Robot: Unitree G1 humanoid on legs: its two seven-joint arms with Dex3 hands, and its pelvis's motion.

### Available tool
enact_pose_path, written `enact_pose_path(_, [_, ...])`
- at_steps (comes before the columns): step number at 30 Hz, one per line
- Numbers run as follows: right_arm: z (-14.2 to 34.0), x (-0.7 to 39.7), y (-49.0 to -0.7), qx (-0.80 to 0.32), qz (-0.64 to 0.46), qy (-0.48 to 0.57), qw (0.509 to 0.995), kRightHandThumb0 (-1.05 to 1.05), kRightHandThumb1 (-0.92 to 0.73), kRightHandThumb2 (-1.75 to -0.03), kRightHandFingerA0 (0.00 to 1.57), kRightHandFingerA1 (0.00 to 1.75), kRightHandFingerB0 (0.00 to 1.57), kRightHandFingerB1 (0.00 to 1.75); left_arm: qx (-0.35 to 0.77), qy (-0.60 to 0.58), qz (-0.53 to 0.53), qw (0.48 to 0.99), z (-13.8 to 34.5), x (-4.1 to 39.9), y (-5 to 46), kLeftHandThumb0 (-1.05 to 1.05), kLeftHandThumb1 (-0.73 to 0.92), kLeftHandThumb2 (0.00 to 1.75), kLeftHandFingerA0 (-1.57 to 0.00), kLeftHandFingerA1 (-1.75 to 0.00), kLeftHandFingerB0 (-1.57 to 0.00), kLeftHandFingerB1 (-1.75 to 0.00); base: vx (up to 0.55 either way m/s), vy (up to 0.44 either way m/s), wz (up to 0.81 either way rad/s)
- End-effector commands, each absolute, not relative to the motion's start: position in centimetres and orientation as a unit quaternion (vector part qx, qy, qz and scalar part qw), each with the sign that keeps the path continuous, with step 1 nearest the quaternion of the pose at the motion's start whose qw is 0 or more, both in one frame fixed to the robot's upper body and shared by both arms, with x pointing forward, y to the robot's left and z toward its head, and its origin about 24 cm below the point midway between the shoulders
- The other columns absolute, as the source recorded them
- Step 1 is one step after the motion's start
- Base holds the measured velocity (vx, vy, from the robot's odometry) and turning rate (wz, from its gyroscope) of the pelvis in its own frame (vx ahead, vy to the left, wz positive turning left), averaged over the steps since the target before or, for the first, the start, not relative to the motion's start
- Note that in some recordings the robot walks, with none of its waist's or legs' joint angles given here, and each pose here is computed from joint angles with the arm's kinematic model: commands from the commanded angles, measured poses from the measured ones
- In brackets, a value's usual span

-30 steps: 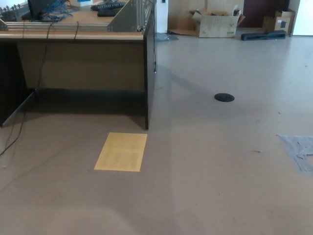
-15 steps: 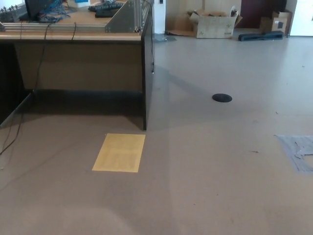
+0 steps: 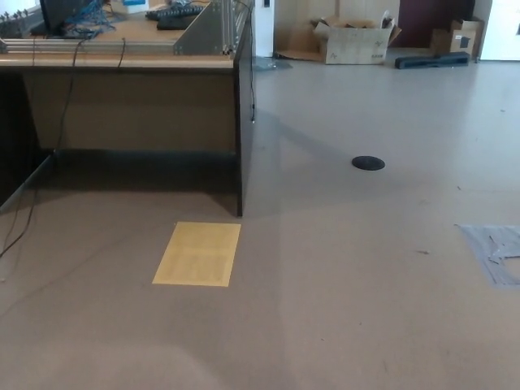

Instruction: The robot extends its left hand to pick up an emotional support dumpling from the palm of a person and brings its hand down by its side. Then it extends its arm again to hand the dumpling back to the person.

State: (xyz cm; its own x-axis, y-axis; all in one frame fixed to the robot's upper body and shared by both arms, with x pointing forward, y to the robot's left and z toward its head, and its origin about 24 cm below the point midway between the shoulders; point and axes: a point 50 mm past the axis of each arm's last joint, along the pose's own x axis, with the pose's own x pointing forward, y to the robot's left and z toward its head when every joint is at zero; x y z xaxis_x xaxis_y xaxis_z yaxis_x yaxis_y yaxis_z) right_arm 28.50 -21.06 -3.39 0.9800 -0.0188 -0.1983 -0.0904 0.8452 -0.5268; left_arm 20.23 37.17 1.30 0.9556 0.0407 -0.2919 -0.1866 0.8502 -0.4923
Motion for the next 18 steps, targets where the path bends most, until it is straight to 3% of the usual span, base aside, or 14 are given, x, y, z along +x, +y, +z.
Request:
enact_pose_path(1, [-3.5,28.2,-21.3,-0.277,0.013,0.095,0.956,-0.29,-0.60,-0.58,0.82,0.53,0.67,0.47,-0.248,0.103,0.071,0.961,2.6,20.2,38.3,0.05,0.88,0.65,-0.59,-1.39,-0.68,-1.01,0.00,0.000,0.00])
enact_pose_path(6, [-3.5,28.3,-21.3,-0.277,0.015,0.097,0.956,-0.29,-0.60,-0.58,0.82,0.53,0.67,0.48,-0.240,0.080,0.090,0.963,4.1,20.9,39.2,0.05,0.92,0.62,-0.54,-1.44,-0.67,-0.99,0.00,0.000,0.00])
enact_pose_path(7, [-3.5,28.4,-21.1,-0.278,0.013,0.097,0.956,-0.28,-0.60,-0.58,0.83,0.53,0.68,0.47,-0.210,0.059,0.096,0.971,6.5,21.9,40.3,0.03,0.92,0.68,-0.62,-1.24,-0.62,-1.04,0.00,0.000,0.00])
enact_pose_path(10, [-3.8,28.1,-20.9,-0.281,0.016,0.106,0.954,-0.29,-0.61,-0.58,0.81,0.51,0.67,0.47,-0.162,-0.005,0.077,0.984,11.4,23.4,41.8,0.05,0.87,0.64,-0.68,-1.16,-0.75,-0.93,0.00,0.000,0.00])
enact_pose_path(13, [-3.8,28.1,-20.9,-0.281,0.016,0.107,0.954,-0.29,-0.61,-0.58,0.81,0.51,0.67,0.47,-0.160,-0.009,0.075,0.984,11.6,23.5,41.9,0.05,0.87,0.64,-0.68,-1.16,-0.75,-0.93,0.00,0.000,0.00])
enact_pose_path(14, [-3.7,28.2,-21.1,-0.276,0.013,0.102,0.956,-0.28,-0.60,-0.58,0.83,0.54,0.68,0.47,-0.077,-0.069,0.033,0.994,18.0,25.7,41.9,-0.01,0.83,0.64,-0.81,-1.10,-0.87,-0.86,0.00,0.000,0.00])
enact_pose_path(15, [-3.7,28.4,-21.0,-0.278,0.012,0.104,0.955,-0.28,-0.60,-0.58,0.84,0.53,0.67,0.47,-0.028,-0.090,0.011,0.995,20.3,26.2,41.6,-0.03,0.84,0.66,-0.83,-1.16,-0.89,-0.86,0.00,0.000,0.08])
enact_pose_path(18, [-3.7,28.4,-21.0,-0.278,0.012,0.103,0.955,-0.28,-0.60,-0.58,0.84,0.53,0.67,0.47,-0.022,-0.091,0.008,0.996,20.6,26.3,41.7,-0.03,0.84,0.66,-0.83,-1.16,-0.89,-0.86,0.00,0.000,0.00])
